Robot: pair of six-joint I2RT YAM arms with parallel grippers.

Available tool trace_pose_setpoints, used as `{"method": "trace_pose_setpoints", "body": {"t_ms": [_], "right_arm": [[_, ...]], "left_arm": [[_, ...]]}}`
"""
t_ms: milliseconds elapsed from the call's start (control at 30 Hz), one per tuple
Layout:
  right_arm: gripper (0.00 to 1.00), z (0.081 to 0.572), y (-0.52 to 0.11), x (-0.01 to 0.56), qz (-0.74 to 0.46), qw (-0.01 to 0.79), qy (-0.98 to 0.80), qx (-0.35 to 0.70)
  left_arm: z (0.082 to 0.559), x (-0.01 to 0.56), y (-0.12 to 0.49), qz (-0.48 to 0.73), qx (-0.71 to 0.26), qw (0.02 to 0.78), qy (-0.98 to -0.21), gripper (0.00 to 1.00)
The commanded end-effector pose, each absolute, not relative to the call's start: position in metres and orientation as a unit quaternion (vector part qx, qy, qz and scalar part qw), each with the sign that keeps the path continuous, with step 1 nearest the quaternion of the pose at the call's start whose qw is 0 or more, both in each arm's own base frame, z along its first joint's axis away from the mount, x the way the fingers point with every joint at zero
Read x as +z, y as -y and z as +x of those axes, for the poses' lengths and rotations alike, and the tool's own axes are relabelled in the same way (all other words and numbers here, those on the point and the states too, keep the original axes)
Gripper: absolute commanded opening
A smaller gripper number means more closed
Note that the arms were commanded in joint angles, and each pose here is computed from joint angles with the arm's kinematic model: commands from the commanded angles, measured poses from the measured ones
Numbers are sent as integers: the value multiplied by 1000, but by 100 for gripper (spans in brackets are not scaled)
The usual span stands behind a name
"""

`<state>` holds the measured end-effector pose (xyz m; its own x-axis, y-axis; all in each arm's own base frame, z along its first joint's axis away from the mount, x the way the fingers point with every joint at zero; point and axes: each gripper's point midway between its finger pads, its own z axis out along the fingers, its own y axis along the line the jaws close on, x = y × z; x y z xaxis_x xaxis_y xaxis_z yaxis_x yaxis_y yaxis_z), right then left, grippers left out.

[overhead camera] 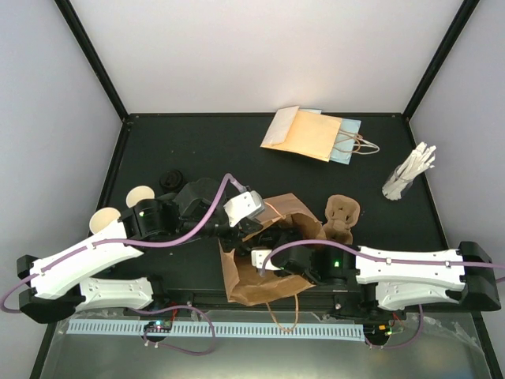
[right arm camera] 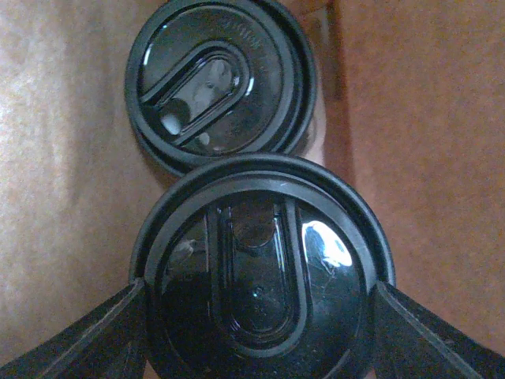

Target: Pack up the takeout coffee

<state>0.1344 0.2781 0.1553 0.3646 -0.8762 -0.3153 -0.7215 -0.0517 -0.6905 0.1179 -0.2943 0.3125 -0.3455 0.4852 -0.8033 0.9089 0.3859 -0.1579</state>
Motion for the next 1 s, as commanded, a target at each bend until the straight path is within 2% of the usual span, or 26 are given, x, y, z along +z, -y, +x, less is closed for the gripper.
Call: {"method": "trace_pose_setpoints", "body": {"t_ms": [0,433,967], "right_arm": [[39,136,-286,173,-690,420,-581,-101],[41,143,-260,173,-662,404,-618,-130],[44,145,-255,191,-576,445,-682,-77]], "left_arm": [[118,332,304,451,-338,367,-740,1],[120,333,300,443,-332,374,-744,1],[120,333,300,436,-335,372,-748,2]]}}
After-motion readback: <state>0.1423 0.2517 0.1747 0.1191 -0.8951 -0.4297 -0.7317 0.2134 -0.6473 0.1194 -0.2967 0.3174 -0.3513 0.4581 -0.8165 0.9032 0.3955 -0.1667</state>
